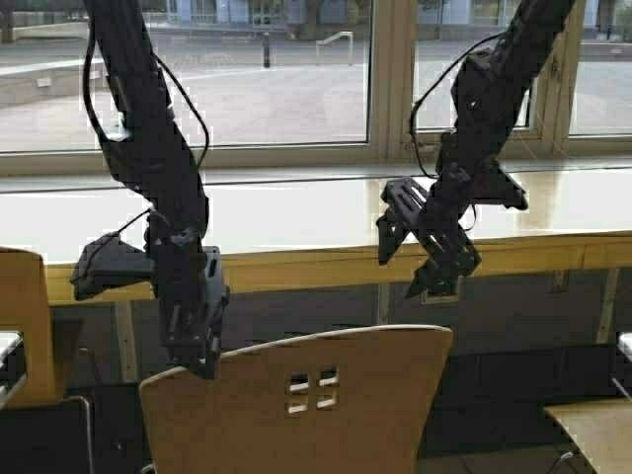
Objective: Push the chairs under the table
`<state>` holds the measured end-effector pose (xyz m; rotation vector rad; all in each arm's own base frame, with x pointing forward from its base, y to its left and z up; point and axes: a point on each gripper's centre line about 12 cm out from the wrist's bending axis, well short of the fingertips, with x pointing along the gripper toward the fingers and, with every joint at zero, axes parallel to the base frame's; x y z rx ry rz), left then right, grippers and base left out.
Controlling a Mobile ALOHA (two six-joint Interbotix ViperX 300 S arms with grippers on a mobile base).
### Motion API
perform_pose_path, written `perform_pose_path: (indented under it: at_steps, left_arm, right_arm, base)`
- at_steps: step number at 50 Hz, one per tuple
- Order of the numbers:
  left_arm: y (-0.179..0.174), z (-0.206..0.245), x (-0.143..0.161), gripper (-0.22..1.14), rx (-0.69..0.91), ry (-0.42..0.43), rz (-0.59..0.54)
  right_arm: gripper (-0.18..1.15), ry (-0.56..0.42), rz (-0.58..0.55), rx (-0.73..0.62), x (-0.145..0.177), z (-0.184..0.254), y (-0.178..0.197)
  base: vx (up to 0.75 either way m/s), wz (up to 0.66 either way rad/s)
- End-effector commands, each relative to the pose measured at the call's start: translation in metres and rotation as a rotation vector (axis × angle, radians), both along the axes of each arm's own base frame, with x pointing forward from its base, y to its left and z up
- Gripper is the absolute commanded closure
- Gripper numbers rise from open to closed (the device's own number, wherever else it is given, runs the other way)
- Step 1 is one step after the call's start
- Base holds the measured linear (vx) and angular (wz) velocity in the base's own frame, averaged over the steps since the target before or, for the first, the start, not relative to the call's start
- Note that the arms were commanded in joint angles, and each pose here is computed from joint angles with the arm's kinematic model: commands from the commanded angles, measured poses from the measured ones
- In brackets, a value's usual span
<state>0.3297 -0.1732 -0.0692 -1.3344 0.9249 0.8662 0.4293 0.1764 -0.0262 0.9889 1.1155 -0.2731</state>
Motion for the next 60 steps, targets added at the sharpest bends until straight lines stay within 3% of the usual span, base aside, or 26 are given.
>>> perform_pose_path:
  at_steps: [1,60]
  left_arm:
    - [-0.002,0.002,0.011,0.02,-0.012,-0.023,0.013]
    - [-0.015,-0.064,0.048,0.02,-0.019,-0.006,0.006]
  right_arm:
    - [0.04,-0.016,0.0,0.008,0.006,0.005,0.002]
    - [0.04,0.115,-0.029,0.018,-0.019,-0.029,-0.014]
  base:
    - [0.02,0.02]
    - [0.02,0.01]
